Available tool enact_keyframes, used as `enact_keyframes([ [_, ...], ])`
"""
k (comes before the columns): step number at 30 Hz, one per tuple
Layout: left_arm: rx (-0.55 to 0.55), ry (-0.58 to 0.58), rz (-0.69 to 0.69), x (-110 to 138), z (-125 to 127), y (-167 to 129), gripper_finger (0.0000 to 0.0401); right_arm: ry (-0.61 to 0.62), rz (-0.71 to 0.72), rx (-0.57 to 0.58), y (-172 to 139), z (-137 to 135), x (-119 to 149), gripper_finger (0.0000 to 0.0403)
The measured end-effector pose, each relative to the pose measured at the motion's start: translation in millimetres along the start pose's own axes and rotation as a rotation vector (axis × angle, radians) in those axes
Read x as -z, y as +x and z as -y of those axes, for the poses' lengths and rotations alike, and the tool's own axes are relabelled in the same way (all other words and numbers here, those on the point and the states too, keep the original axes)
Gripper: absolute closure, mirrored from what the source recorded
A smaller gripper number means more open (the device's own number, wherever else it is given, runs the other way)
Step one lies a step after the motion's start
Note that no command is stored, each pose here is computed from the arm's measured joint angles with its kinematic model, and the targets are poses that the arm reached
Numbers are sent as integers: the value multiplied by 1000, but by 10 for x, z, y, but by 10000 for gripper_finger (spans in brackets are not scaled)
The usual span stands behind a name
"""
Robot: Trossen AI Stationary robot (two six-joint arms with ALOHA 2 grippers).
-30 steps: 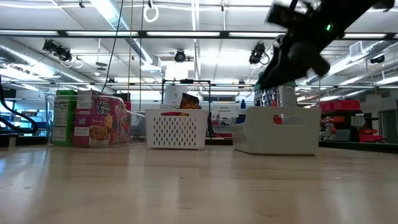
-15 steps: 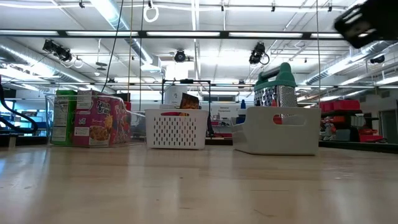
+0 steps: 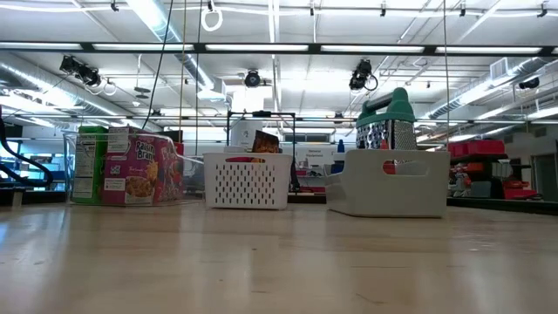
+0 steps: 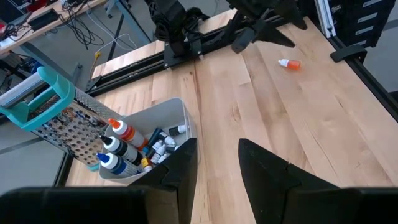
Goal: Pick & Place Kitchen Items
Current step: Put the small orange food coloring into the gray bin
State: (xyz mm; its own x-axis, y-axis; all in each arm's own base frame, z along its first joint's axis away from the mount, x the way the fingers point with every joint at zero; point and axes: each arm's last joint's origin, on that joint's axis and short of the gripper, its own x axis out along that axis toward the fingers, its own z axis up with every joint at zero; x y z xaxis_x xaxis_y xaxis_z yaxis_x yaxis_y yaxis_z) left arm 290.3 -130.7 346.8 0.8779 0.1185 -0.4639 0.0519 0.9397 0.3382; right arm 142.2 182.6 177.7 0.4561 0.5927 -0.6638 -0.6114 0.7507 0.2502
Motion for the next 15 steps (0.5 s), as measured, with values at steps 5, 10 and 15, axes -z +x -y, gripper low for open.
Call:
enact_keyframes([
  [5, 0, -20, 0, 0, 1, 0, 275, -7, 96, -52, 39, -45, 106, 204],
  [10, 0, -44, -1, 1, 1, 0, 275, 12, 64, 25, 70, -17, 312, 204],
  [15, 0, -44, -1, 1, 0, 0, 275, 71, 50, 61, 161, 30, 452, 204],
])
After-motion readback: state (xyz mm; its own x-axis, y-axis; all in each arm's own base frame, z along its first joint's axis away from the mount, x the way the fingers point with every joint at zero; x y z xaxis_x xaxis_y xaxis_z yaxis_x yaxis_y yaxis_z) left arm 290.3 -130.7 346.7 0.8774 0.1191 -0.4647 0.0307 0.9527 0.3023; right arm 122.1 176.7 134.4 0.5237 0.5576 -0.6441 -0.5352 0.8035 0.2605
